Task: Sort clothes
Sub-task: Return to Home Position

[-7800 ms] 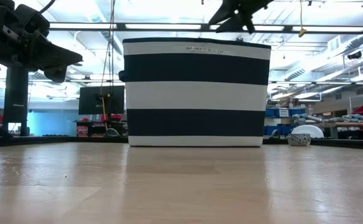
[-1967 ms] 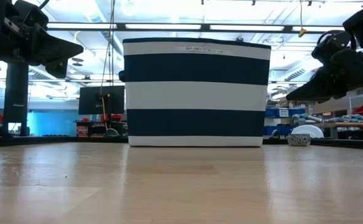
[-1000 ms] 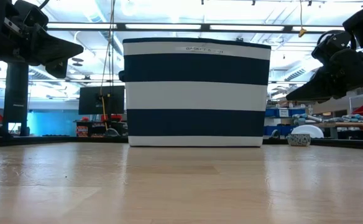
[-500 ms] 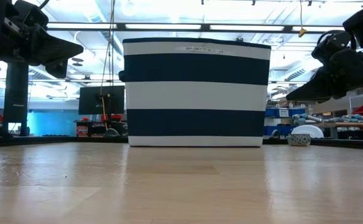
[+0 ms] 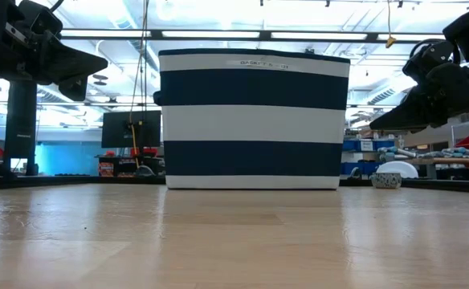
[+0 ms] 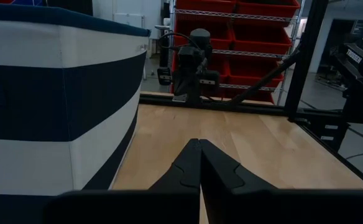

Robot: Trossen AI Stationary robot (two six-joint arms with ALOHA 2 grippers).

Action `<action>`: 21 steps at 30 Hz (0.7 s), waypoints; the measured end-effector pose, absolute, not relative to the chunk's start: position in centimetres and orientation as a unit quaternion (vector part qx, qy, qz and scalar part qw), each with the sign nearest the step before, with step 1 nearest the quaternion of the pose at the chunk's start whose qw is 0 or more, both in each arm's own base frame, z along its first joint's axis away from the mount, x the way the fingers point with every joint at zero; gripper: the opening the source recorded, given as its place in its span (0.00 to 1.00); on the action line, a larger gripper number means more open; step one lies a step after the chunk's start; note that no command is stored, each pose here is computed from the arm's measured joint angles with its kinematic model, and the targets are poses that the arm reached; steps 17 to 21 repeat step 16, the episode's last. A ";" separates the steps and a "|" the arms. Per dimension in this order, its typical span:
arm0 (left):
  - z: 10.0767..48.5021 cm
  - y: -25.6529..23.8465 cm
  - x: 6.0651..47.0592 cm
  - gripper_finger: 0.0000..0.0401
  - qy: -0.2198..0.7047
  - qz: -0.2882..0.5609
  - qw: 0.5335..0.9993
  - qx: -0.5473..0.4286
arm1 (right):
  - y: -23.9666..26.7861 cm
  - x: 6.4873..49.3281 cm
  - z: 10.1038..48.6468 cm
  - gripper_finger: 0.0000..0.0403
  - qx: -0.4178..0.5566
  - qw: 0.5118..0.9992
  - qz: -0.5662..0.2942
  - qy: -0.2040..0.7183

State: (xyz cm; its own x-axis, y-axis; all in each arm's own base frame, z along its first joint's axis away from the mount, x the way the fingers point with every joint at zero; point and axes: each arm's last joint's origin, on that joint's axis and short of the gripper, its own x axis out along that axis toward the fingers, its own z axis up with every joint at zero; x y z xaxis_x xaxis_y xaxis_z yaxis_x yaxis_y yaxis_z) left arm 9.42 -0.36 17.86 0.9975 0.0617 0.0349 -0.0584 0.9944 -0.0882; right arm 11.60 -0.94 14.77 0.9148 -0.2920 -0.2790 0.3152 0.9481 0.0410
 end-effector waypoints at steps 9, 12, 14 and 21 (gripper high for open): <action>17.9 -0.4 9.4 0.01 -0.019 0.030 0.998 -0.044 | -0.9 11.6 14.8 0.04 0.043 0.978 -0.155 0.136; 17.9 -0.4 9.4 0.01 -0.019 0.030 0.998 -0.044 | -0.9 11.6 14.8 0.03 0.043 0.978 -0.155 0.136; 17.9 -0.4 9.4 0.01 -0.019 0.030 0.998 -0.044 | -0.9 11.6 14.8 0.03 0.043 0.978 -0.155 0.136; 17.9 -0.4 9.4 0.01 -0.019 0.030 0.998 -0.044 | -0.9 11.6 14.8 0.03 0.043 0.978 -0.155 0.136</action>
